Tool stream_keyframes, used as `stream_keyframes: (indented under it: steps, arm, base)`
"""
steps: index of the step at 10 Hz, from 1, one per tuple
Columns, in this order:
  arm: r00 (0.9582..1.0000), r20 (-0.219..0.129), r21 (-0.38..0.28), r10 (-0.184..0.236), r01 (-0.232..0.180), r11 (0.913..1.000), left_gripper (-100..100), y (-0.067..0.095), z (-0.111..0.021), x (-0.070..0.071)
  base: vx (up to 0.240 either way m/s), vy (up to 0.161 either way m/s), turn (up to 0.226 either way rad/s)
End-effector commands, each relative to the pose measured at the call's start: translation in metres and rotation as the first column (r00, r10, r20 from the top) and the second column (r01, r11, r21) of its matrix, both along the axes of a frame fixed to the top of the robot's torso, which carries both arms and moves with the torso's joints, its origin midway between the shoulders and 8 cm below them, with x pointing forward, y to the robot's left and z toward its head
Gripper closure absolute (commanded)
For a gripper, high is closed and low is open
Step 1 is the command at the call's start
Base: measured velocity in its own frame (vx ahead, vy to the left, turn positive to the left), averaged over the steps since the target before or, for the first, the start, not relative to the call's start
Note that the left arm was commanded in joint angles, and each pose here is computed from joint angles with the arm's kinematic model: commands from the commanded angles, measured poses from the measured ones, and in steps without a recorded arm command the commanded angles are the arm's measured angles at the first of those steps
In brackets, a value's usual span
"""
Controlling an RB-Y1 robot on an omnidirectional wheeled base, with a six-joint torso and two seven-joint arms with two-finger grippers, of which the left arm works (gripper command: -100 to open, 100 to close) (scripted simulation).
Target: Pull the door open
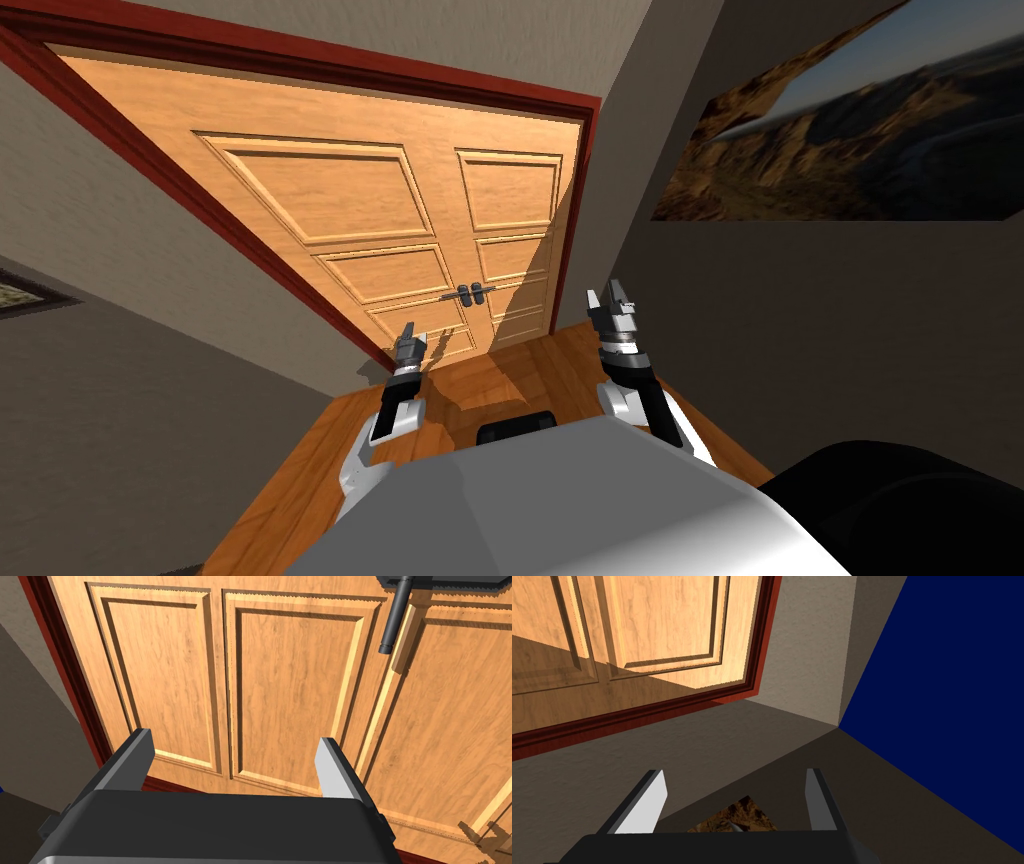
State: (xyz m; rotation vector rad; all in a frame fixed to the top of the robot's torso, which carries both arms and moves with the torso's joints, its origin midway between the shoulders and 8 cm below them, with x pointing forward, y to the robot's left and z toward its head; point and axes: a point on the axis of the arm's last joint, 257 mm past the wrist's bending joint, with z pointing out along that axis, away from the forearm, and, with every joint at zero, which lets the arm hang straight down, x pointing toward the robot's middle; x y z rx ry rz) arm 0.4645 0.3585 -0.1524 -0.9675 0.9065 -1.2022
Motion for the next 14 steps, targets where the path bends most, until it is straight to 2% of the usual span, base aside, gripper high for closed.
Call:
stream_keyframes:
  steps: [1,6,7,8,9,10,11,14]
  arm:
    - [0.9997,-0.025,-0.007,0.006,-0.006,1.0,-100,0.005,-0.01,0.004]
    - [0.995,-0.097,-0.028,0.024,-0.027,0.9992,-100,0.021,-0.042,0.014]
    - [0.9917,-0.125,-0.036,0.032,-0.036,0.9987,-100,0.027,-0.054,0.017]
    - [0.9899,-0.137,-0.04,0.035,-0.041,0.9984,-100,0.03,-0.059,0.018]
    - [0.9859,-0.162,-0.047,0.042,-0.05,0.9976,-100,0.036,-0.07,0.02]
    - [0.9859,-0.162,-0.047,0.042,-0.05,0.9976,-100,0.036,-0.07,0.02]
    - [0.9812,-0.187,-0.055,0.049,-0.06,0.9967,-100,0.042,-0.081,0.022]
    - [0.9742,-0.218,-0.064,0.058,-0.074,0.9952,-100,0.05,-0.095,0.025]
  base:
    - [0.101,-0.025,-0.054]
    - [0.102,-0.009,-0.044]
    - [0.147,-0.013,-0.087]
    - [0.155,-0.019,-0.051]
    - [0.137,-0.023,-0.049]
    - [0.111,-0.016,-0.03]
    - [0.131,0.0,-0.048]
    - [0.111,-0.004,-0.041]
